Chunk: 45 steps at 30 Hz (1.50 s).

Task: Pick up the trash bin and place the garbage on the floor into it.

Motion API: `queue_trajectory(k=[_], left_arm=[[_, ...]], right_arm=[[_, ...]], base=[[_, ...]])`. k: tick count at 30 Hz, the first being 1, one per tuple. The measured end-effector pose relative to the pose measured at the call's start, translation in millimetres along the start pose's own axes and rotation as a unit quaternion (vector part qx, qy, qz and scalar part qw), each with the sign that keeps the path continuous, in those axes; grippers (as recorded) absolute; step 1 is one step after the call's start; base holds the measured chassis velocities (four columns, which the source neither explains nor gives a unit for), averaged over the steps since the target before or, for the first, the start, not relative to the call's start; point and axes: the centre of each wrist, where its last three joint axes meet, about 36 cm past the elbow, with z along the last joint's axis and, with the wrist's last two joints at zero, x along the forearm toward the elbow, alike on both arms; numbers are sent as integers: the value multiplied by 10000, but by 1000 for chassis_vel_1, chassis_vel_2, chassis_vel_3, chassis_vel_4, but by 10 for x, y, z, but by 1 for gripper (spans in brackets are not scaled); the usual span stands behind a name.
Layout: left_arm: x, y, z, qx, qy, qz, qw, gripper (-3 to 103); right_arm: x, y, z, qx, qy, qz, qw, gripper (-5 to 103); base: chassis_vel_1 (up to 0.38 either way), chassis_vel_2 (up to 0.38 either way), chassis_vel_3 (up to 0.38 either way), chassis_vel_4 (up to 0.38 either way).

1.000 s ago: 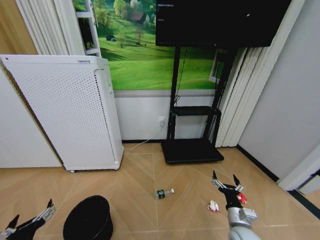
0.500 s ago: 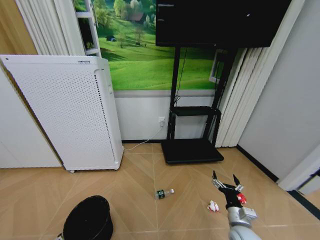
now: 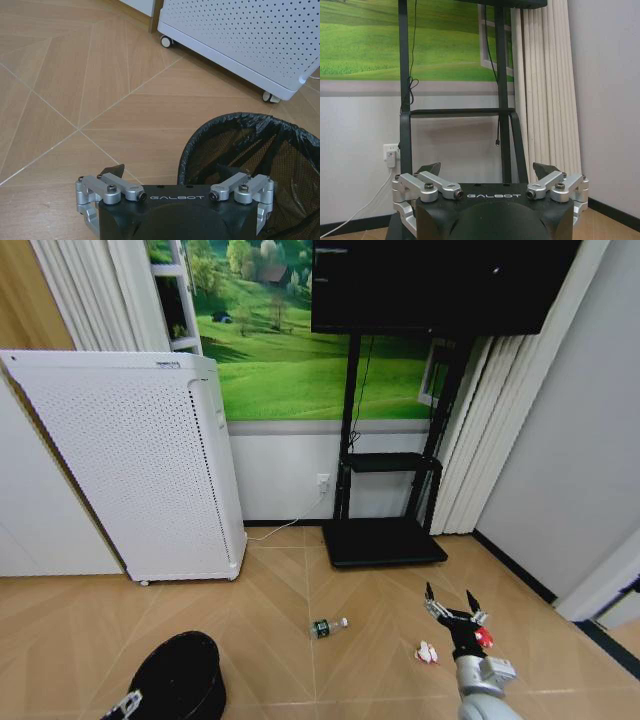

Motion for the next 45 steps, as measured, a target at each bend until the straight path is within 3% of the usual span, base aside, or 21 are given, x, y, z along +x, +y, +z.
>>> queue_trajectory(k=[3, 6, 9, 13, 17, 18, 24, 28, 30, 45], left_arm=[[-44, -27, 10, 7, 24, 22, 10000, 102], [-131, -71, 45, -66, 29, -1, 10000, 97], [-187, -99, 74, -125, 51, -19, 9999, 82], [-201, -90, 86, -139, 64, -23, 9999, 76], [-212, -54, 94, -118, 97, 46, 9999, 55], [-212, -54, 94, -118, 97, 46, 9999, 55], [-267, -42, 78, -85, 137, 92, 9998, 28], [-294, -43, 62, -88, 149, 103, 9998, 22], [-325, -36, 36, -115, 161, 118, 9997, 7], [-355, -30, 14, -156, 34, 237, 9996, 7]], right_arm=[[19, 6, 0, -6, 10, 2, 10000, 100], [65, 15, 10, -7, 11, 8, 10000, 100], [95, 30, 9, 15, -5, -25, 10000, 100], [96, 39, 7, 8, -10, -46, 10000, 100], [91, 52, -10, -7, -45, -82, 10000, 100], [91, 52, -10, -7, -45, -82, 10000, 100], [103, 41, -24, -16, -84, -64, 9999, 100], [101, 36, -32, -19, -99, -56, 9999, 100], [98, 33, -46, -30, -119, -43, 9999, 100], [92, 16, -54, -26, -133, -21, 9999, 100]], base=[[0, 0, 0, 0], [0, 0, 0, 0], [0, 0, 0, 0], [0, 0, 0, 0], [0, 0, 0, 0], [0, 0, 0, 0], [0, 0, 0, 0], [0, 0, 0, 0], [0, 0, 0, 0], [0, 0, 0, 0]])
